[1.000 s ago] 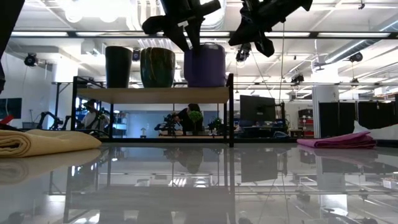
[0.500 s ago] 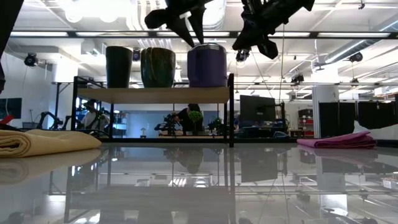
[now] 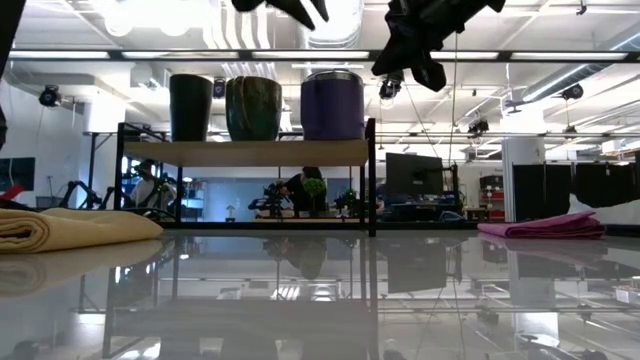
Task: Stack small to large cups/mugs on shelf
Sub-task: Put the purple mug on the shelf
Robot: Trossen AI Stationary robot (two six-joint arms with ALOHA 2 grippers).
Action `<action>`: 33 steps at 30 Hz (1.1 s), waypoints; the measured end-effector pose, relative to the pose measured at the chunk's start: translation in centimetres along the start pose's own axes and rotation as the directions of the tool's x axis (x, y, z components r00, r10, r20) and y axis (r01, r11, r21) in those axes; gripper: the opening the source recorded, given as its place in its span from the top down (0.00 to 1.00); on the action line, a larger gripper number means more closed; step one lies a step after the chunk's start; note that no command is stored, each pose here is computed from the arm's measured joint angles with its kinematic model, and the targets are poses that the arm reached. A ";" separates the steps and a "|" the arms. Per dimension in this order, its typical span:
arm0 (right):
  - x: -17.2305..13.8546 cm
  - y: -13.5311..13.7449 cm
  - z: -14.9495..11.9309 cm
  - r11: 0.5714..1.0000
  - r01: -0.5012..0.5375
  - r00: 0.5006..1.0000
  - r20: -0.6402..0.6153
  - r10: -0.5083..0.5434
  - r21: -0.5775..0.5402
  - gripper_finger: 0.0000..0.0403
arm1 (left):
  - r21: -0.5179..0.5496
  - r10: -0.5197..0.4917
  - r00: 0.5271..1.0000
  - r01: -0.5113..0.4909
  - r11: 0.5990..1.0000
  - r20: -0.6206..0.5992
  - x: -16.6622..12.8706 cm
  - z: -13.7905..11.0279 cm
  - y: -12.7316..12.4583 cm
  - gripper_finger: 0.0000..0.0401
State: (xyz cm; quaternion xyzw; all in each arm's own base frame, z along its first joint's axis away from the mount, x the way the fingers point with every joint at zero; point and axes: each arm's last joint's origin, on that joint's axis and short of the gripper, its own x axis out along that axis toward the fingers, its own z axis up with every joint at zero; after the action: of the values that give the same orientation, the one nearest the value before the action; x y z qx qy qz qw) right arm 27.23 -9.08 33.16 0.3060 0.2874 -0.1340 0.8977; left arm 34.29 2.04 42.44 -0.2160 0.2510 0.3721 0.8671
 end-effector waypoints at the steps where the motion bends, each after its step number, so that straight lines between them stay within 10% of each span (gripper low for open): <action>1: 0.0 0.0 0.0 1.000 0.000 1.000 0.002 0.000 0.004 0.98 | -0.002 -0.015 1.000 0.015 1.000 0.008 -0.6 0.1 0.0 0.73; 15: 2.6 -0.7 0.0 0.999 0.033 0.999 -0.019 -0.032 0.033 0.98 | 0.219 -0.236 0.946 0.188 0.957 0.222 -6.8 1.6 -1.1 0.73; 33: 3.3 0.4 0.0 0.999 -0.028 1.000 -0.011 0.028 0.040 0.98 | 0.248 -0.213 0.955 0.159 0.956 0.206 -7.1 1.1 -0.6 0.73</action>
State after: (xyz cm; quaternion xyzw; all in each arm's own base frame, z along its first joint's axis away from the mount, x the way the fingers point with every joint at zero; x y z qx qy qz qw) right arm 30.01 -8.97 31.33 0.3285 0.2857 -0.1254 0.8915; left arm 30.75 -1.56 47.65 -0.0929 0.1684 0.2794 0.9407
